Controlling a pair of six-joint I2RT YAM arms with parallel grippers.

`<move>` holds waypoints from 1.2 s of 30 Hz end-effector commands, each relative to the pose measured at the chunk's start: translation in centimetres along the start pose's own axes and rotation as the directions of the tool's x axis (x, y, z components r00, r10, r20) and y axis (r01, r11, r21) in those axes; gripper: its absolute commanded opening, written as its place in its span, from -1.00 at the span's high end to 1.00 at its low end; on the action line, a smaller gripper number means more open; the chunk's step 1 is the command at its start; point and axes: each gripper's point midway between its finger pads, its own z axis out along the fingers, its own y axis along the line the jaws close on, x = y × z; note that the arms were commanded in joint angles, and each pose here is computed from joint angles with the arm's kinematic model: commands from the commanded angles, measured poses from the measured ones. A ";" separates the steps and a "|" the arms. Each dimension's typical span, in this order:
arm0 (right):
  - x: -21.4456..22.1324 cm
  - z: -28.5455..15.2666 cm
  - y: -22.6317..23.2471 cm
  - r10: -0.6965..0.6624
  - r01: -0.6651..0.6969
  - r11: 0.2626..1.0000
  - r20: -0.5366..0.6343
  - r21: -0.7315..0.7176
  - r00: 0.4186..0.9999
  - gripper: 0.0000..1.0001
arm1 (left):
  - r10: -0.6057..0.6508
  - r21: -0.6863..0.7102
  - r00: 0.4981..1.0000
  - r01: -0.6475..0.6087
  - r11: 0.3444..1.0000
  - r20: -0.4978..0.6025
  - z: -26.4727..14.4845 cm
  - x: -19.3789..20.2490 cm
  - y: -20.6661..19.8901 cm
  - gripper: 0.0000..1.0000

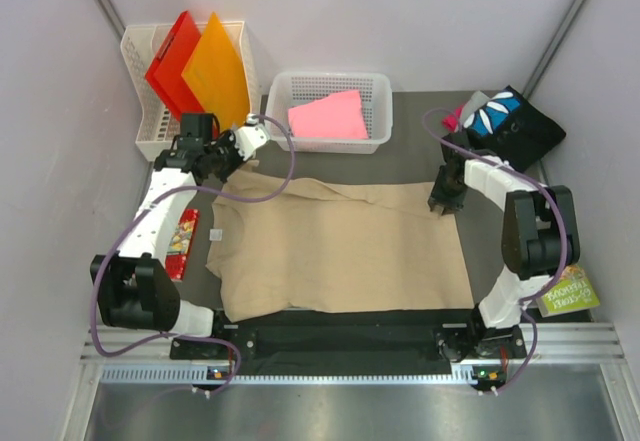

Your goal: Fold and stack the t-shirts

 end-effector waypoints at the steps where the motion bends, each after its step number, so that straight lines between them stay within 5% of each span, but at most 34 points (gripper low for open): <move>1: -1.3 -0.1 1.8 0.005 -0.003 0.999 0.036 -0.041 0.999 0.33 | 0.010 -0.039 0.999 -0.009 0.999 0.037 -1.2 -1.0 0.4 1.00; 9: -0.5 0.5 1.6 0.003 -0.002 0.999 0.017 -0.034 1.000 0.42 | 0.013 -0.044 0.999 -0.011 0.999 0.038 -1.5 -1.0 0.4 1.00; 13: -0.4 0.8 1.6 0.005 -0.005 1.000 0.011 -0.029 1.000 0.75 | 0.014 -0.044 0.999 -0.012 0.999 0.034 -1.6 -0.8 0.3 1.00; 21: -0.4 0.8 1.8 0.002 -0.001 1.000 0.004 -0.027 1.000 1.00 | 0.024 -0.054 0.999 -0.022 0.998 0.029 -2.0 -0.7 0.2 1.00; 36: -9.4 -5.5 3.4 0.013 -0.006 0.999 0.168 -0.041 0.986 1.00 | 0.043 -0.098 0.999 -0.041 0.994 0.018 0.0 -1.6 3.5 1.00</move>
